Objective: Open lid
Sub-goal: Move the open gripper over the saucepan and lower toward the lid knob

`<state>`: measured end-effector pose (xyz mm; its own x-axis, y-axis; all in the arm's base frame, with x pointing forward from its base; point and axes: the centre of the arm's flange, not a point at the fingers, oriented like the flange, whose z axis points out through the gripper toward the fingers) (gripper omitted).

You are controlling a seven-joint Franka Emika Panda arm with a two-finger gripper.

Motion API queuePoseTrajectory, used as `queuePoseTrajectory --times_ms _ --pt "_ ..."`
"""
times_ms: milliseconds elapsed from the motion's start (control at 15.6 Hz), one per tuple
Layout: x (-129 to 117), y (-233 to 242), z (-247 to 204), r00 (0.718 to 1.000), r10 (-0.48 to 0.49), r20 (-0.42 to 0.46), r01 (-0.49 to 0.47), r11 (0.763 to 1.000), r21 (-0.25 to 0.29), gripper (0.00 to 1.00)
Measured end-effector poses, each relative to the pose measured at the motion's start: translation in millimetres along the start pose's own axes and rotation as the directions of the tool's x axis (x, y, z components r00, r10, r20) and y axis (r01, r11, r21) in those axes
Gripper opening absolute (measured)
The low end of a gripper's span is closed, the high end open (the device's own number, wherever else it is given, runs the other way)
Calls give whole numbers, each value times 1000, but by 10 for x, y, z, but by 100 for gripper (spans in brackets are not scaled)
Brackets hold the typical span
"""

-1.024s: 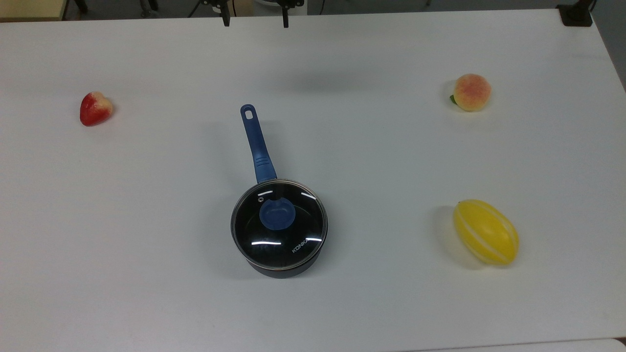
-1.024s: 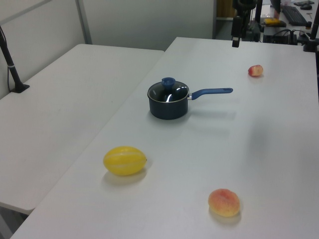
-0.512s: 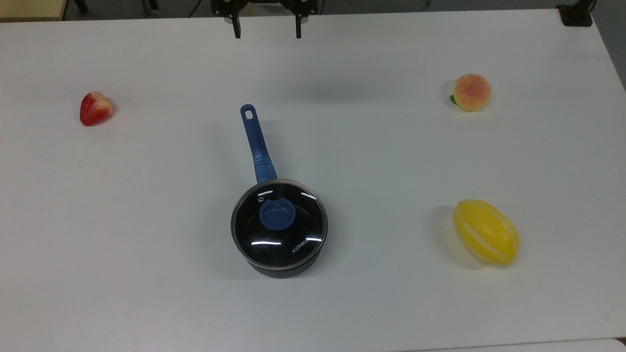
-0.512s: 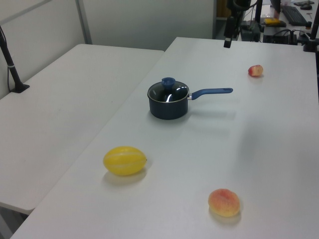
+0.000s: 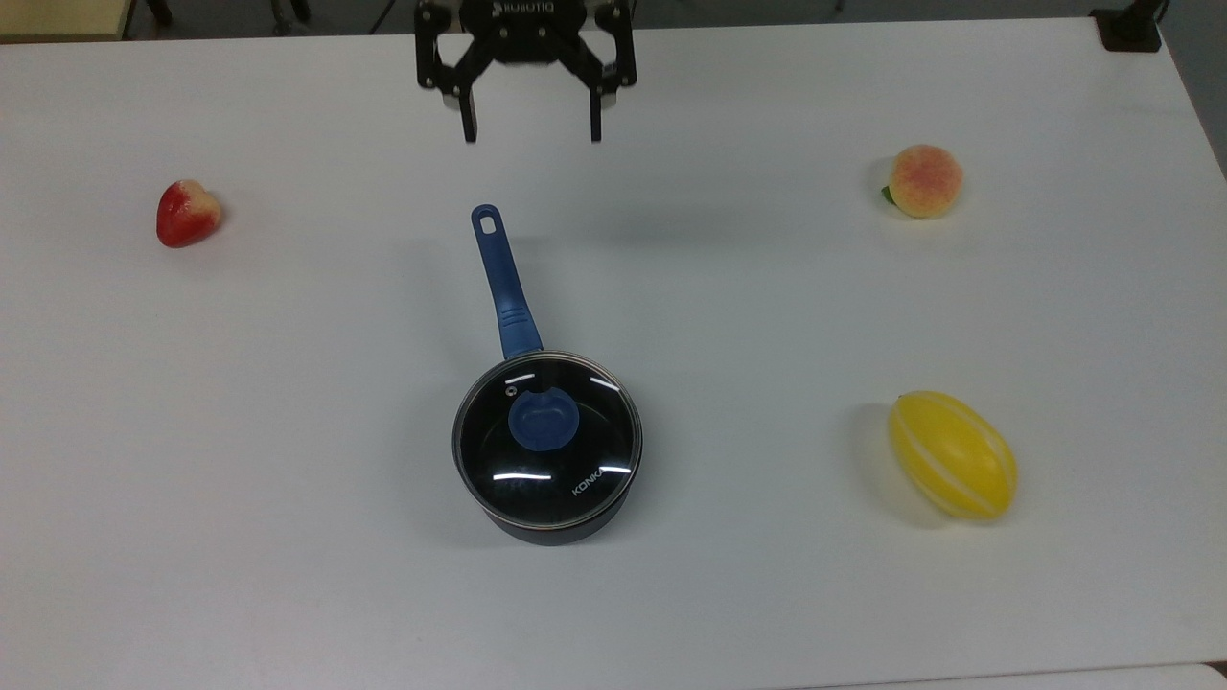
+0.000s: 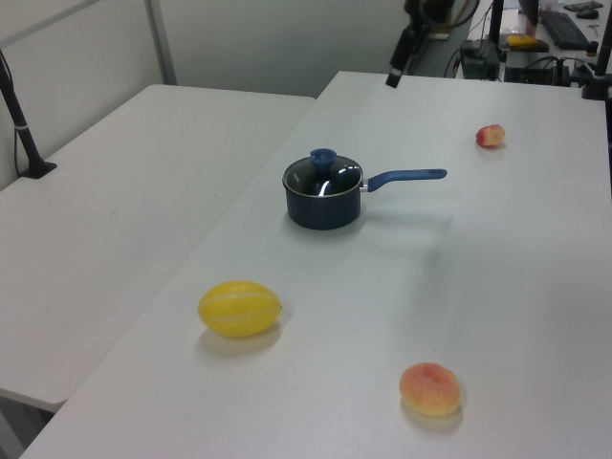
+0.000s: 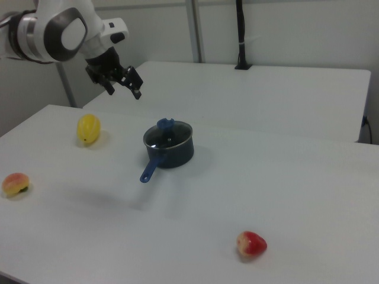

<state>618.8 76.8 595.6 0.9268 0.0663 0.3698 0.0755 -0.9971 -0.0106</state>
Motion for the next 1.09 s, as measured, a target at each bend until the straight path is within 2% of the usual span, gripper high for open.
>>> queuePoseTrajectory --times_ms 256,384,704,1088 --pt "143 -5 355 997 -6 -71 4 1000 -26 100" --pt "194 -9 585 995 0 -97 -6 998 -58 100" --pt "317 -71 1250 987 57 -149 -75 990 -123 100" --pt "393 -162 1682 976 79 -205 -114 980 -163 100"
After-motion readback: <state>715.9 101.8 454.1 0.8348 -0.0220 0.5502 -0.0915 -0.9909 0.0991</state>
